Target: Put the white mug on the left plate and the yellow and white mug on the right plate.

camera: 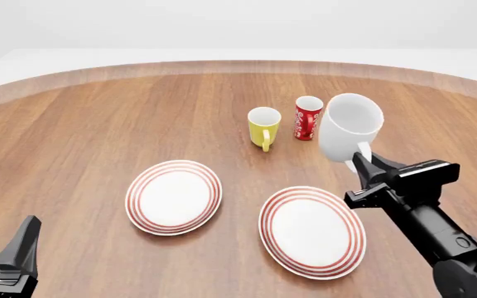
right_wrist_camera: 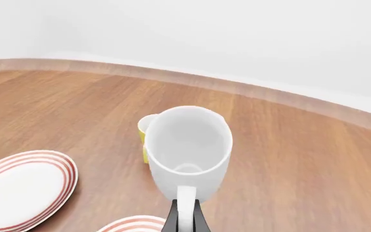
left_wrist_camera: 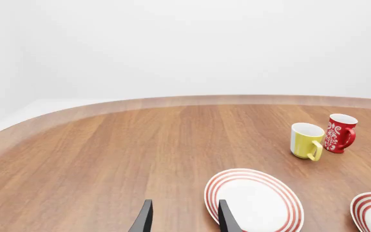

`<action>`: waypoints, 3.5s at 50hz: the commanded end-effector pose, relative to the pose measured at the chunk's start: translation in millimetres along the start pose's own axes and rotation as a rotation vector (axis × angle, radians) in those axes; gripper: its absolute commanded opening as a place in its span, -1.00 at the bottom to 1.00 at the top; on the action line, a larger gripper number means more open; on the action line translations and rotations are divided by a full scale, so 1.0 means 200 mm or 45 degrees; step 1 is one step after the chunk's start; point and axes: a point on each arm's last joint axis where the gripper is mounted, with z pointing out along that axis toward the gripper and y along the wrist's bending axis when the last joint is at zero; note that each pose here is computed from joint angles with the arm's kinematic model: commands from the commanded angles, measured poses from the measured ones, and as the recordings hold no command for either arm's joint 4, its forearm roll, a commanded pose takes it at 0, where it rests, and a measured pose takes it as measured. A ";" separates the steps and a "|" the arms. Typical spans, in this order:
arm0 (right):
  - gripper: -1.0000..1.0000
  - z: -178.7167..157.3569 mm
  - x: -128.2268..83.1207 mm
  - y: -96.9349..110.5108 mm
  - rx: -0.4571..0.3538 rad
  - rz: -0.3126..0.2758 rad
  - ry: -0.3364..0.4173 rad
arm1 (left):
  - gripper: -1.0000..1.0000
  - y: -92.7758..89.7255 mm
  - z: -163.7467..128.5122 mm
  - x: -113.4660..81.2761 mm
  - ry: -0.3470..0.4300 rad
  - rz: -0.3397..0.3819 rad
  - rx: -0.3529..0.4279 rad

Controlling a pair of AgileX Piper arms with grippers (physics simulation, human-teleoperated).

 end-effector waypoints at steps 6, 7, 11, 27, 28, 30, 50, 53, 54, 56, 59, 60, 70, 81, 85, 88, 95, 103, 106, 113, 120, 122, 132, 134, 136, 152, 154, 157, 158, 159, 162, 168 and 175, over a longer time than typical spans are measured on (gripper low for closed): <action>-1.00 0.08 -0.06 0.11 -0.118 -0.022 -0.036 | 1.00 0.00 0.00 0.00 0.000 0.000 0.000; -1.00 0.09 -0.05 0.11 -0.126 -0.024 -0.036 | 1.00 0.00 0.00 0.00 0.000 0.000 0.000; -1.00 0.11 -0.06 0.14 -0.152 -0.030 -0.040 | 1.00 0.00 0.00 0.00 0.000 0.000 0.000; -1.00 0.15 -0.10 0.25 -0.262 -0.063 -0.056 | 1.00 0.00 0.00 0.00 0.000 0.000 0.000; -1.00 0.15 -0.10 0.26 -0.265 -0.062 -0.057 | 1.00 0.00 0.00 0.00 0.000 0.000 0.000; -1.00 0.16 -0.11 0.28 -0.280 -0.067 -0.061 | 1.00 0.00 0.00 0.00 0.000 0.000 0.000; -1.00 0.29 -0.08 0.44 -0.395 -0.084 -0.057 | 1.00 0.00 0.00 0.00 0.000 0.000 0.000; -1.00 0.32 -0.07 0.48 -0.421 -0.085 -0.057 | 1.00 0.00 0.00 0.00 0.000 0.000 0.000; -1.00 0.32 -0.07 0.49 -0.427 -0.085 -0.058 | 1.00 0.00 0.00 0.00 0.000 0.000 0.000; -1.00 0.33 -0.07 0.50 -0.437 -0.082 -0.059 | 1.00 0.00 0.00 0.00 0.000 0.000 0.000; -1.00 0.35 -0.07 0.53 -0.454 -0.078 -0.060 | 1.00 0.00 0.00 0.00 0.000 0.000 0.000; -1.00 0.35 -0.07 0.53 -0.454 -0.078 -0.060 | 1.00 0.00 0.00 0.00 0.000 0.000 0.000; -1.00 0.42 -0.05 0.62 -0.500 -0.058 -0.061 | 1.00 0.00 0.00 0.00 0.000 0.000 0.000; -1.00 0.46 -0.03 0.75 -0.576 -0.055 -0.048 | 1.00 0.00 0.00 0.00 0.000 0.000 0.000; -1.00 0.48 -0.01 0.79 -0.597 -0.065 -0.031 | 1.00 0.00 0.00 0.00 0.000 0.000 0.000; -1.00 0.49 0.00 0.82 -0.612 -0.070 -0.023 | 1.00 0.00 0.00 0.00 0.000 0.000 0.000; -1.00 0.51 0.01 0.87 -0.641 -0.068 -0.013 | 1.00 0.00 0.00 0.00 0.000 0.000 0.000; -1.00 0.53 0.06 0.93 -0.669 -0.067 0.019 | 1.00 0.00 0.00 0.00 0.000 0.000 0.000; -1.00 0.54 0.07 0.95 -0.675 -0.068 0.027 | 1.00 0.00 0.00 0.00 0.000 0.000 0.000; -1.00 0.57 0.11 0.99 -0.688 -0.064 0.048 | 1.00 0.00 0.00 0.00 0.000 0.000 0.000; -1.00 0.60 0.15 1.03 -0.703 -0.066 0.073 | 1.00 0.00 0.00 0.00 0.000 0.000 0.000; -1.00 0.60 0.16 1.03 -0.704 -0.067 0.077 | 1.00 0.00 0.00 0.00 0.000 0.000 0.000; -1.00 0.63 0.22 1.06 -0.710 -0.066 0.114 | 1.00 0.00 0.00 0.00 0.000 0.000 0.000; -1.00 0.64 0.23 1.06 -0.709 -0.065 0.121 | 1.00 0.00 0.00 0.00 0.000 0.000 0.000; -1.00 0.63 0.25 1.08 -0.717 -0.069 0.134 | 1.00 0.00 0.00 0.00 0.000 0.000 0.000; -1.00 0.67 0.34 1.11 -0.722 -0.062 0.184 | 1.00 0.00 0.00 0.00 0.000 0.000 0.000; -1.00 0.67 0.34 1.11 -0.721 -0.061 0.188 | 1.00 0.00 0.00 0.00 0.000 0.000 0.000; -1.00 0.67 0.35 1.12 -0.725 -0.063 0.197 | 1.00 0.00 0.00 0.00 0.000 0.000 0.000; -1.00 0.67 0.36 1.12 -0.725 -0.063 0.199 | 1.00 0.00 0.00 0.00 0.000 0.000 0.000; -1.00 0.68 0.36 1.12 -0.725 -0.064 0.203 | 1.00 0.00 0.00 0.00 0.000 0.000 0.000; -1.00 0.68 0.37 1.13 -0.725 -0.066 0.208 | 1.00 0.00 0.00 0.00 0.000 0.000 0.000; -1.00 0.68 0.38 1.13 -0.727 -0.067 0.213 | 1.00 0.00 0.00 0.00 0.000 0.000 0.000; -1.00 0.69 0.39 1.13 -0.725 -0.067 0.219 | 1.00 0.00 0.00 0.00 0.000 0.000 0.000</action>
